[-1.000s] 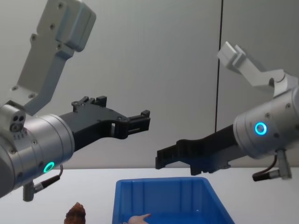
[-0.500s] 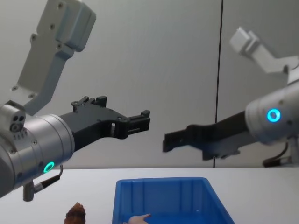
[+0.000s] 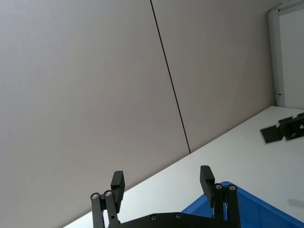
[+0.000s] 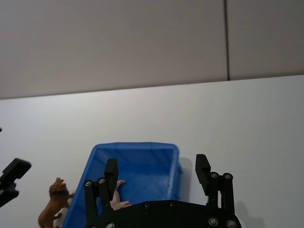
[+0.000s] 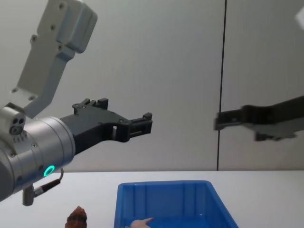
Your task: Pick up the two dolls from the table and place them into the box.
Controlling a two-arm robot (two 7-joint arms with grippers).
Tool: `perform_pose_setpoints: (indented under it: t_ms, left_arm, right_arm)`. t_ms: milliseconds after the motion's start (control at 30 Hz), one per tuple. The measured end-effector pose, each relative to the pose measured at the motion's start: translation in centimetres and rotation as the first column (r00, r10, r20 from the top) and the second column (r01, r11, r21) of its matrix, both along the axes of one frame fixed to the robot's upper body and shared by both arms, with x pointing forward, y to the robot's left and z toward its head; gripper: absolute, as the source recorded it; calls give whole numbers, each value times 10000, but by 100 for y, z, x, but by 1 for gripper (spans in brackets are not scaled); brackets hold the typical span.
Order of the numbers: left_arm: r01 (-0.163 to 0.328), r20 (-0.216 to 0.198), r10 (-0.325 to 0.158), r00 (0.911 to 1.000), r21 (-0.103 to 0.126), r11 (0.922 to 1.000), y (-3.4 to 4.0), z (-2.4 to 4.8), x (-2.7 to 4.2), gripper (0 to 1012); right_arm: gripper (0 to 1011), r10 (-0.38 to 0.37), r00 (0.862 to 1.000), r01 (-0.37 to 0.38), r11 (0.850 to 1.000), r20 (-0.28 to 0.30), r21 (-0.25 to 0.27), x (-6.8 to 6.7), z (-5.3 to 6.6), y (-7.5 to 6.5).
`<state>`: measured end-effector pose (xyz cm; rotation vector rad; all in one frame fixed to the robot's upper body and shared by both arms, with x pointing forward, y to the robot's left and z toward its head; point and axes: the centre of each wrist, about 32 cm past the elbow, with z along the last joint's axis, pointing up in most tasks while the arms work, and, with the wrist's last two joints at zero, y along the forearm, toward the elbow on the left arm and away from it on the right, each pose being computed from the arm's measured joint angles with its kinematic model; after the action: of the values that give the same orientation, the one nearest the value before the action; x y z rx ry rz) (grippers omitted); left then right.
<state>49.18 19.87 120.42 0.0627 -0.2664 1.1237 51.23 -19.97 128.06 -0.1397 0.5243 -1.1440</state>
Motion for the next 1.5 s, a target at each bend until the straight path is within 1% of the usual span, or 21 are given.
perform_pose_setpoints:
  t_ms: [233, 300, 500, 533, 633, 667, 733, 833, 867, 933, 967, 1033, 1067, 1133, 1167, 1233, 1267, 1300, 1367, 1467, 1500]
  left_arm:
    - [-23, -324, 22, 9995, -14, 10000, 48, 5, -49, 1005]
    - [-41, -539, 39, 9985, -33, 10000, 78, 5, -86, 1005]
    - [-161, -1202, 149, 9926, -83, 9998, 184, 1, -221, 1006]
    - [-208, -1358, 192, 9906, -101, 9997, 210, 1, -258, 1006]
    - [-303, -1669, 277, 9856, -132, 9995, 249, -4, -313, 1005]
    - [-363, -1866, 330, 9819, -144, 9992, 279, -9, -358, 1006]
    - [-436, -2096, 391, 9770, -167, 9989, 305, -16, -397, 1006]
    - [-550, -2494, 490, 9672, -173, 9983, 354, -28, -467, 1006]
    - [-616, -2753, 548, 9598, -161, 9980, 384, -41, -509, 1005]
    - [-659, -2943, 579, 9540, -174, 9977, 403, -44, -536, 1006]
    - [-704, -3154, 616, 9470, -164, 9974, 428, -56, -565, 1005]
    - [-749, -3389, 650, 9386, -160, 9971, 449, -67, -587, 1006]
    - [-789, -3612, 682, 9300, -150, 9968, 471, -84, -609, 1005]
    - [-826, -3818, 710, 9215, -140, 9965, 493, -103, -626, 1006]
    - [-851, -4020, 720, 9128, -148, 9963, 510, -121, -639, 1005]
    - [-891, -4250, 738, 9022, -162, 9959, 528, -147, -648, 1005]
    - [-927, -4445, 758, 8926, -165, 9956, 548, -177, -652, 1005]
    - [-927, -4445, 758, 8926, -165, 9956, 548, -177, -652, 1005]
    - [-964, -4797, 756, 8742, -188, 9952, 590, -247, -641, 1006]
    - [-944, -5011, 694, 8626, -247, 9952, 613, -292, -621, 1006]
    - [-952, -5131, 676, 8557, -277, 9951, 631, -325, -600, 1006]
  right_arm:
    - [1001, -985, 9945, 981, 9951, 364, 115, -114, 9, -256]
    - [1001, -1283, 9906, 1277, 9917, 467, 163, -154, 10, -339]
    - [1001, -1833, 9808, 1822, 9830, 659, 230, -234, 14, -492]
    - [1001, -1884, 9797, 1872, 9820, 680, 237, -242, 16, -506]
    - [1001, -2067, 9756, 2053, 9783, 741, 264, -268, 18, -554]
    - [1001, -2103, 9747, 2088, 9776, 753, 270, -274, 19, -565]
    - [1001, -2204, 9722, 2188, 9754, 794, 285, -290, 21, -592]
    - [1001, -2278, 9702, 2262, 9736, 823, 293, -302, 23, -614]
    - [1001, -2327, 9689, 2310, 9725, 841, 297, -310, 24, -627]
    - [1001, -2390, 9671, 2372, 9710, 870, 302, -319, 26, -643]
    - [1001, -2405, 9667, 2388, 9706, 876, 304, -322, 27, -647]
    - [1001, -2457, 9653, 2439, 9693, 888, 305, -329, 28, -661]
    - [1001, -2472, 9648, 2454, 9689, 897, 307, -332, 29, -664]
    - [1001, -2504, 9638, 2485, 9681, 911, 317, -338, 30, -673]
    - [1001, -2514, 9636, 2495, 9678, 914, 316, -339, 30, -676]
    - [1001, -2537, 9629, 2518, 9672, 924, 317, -343, 31, -682]
    - [1001, -2547, 9625, 2528, 9670, 929, 319, -345, 32, -684]
    - [1001, -2563, 9620, 2544, 9666, 937, 321, -347, 33, -688]
    - [1001, -2578, 9616, 2558, 9662, 939, 325, -350, 33, -693]
    - [1001, -2601, 9609, 2582, 9655, 948, 327, -354, 34, -700]
    - [1001, -2608, 9607, 2588, 9654, 950, 328, -355, 34, -701]
